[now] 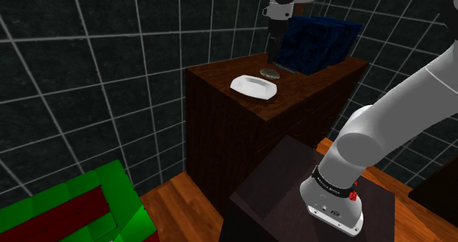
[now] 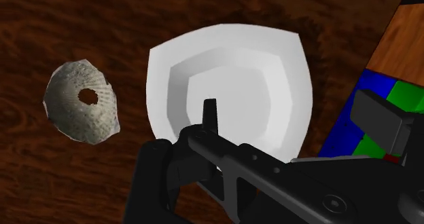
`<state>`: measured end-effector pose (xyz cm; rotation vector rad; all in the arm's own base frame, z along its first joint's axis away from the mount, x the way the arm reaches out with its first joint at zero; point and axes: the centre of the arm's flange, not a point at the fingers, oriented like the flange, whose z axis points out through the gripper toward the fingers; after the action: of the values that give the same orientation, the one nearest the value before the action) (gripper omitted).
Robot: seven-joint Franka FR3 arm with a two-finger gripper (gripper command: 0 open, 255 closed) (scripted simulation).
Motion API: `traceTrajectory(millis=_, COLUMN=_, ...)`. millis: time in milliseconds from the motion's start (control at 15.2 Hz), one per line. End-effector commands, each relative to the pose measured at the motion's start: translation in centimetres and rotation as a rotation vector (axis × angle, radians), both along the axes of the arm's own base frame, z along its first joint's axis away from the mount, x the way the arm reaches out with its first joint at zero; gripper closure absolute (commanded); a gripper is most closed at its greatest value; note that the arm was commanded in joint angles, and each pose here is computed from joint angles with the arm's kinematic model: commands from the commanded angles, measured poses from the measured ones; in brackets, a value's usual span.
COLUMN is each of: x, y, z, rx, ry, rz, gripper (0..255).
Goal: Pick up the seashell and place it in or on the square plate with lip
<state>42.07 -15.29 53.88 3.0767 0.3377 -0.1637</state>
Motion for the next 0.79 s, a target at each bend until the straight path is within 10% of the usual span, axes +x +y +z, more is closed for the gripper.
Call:
traceTrajectory(millis=0, x=1.8, y=-2.5, z=-0.8, rx=0.008, ry=0.008, rz=0.013, gripper=0)
traceTrajectory(millis=726, x=10.5, y=-14.3, z=-5.4, rx=0.058, ry=0.048, rz=0.075, gripper=0)
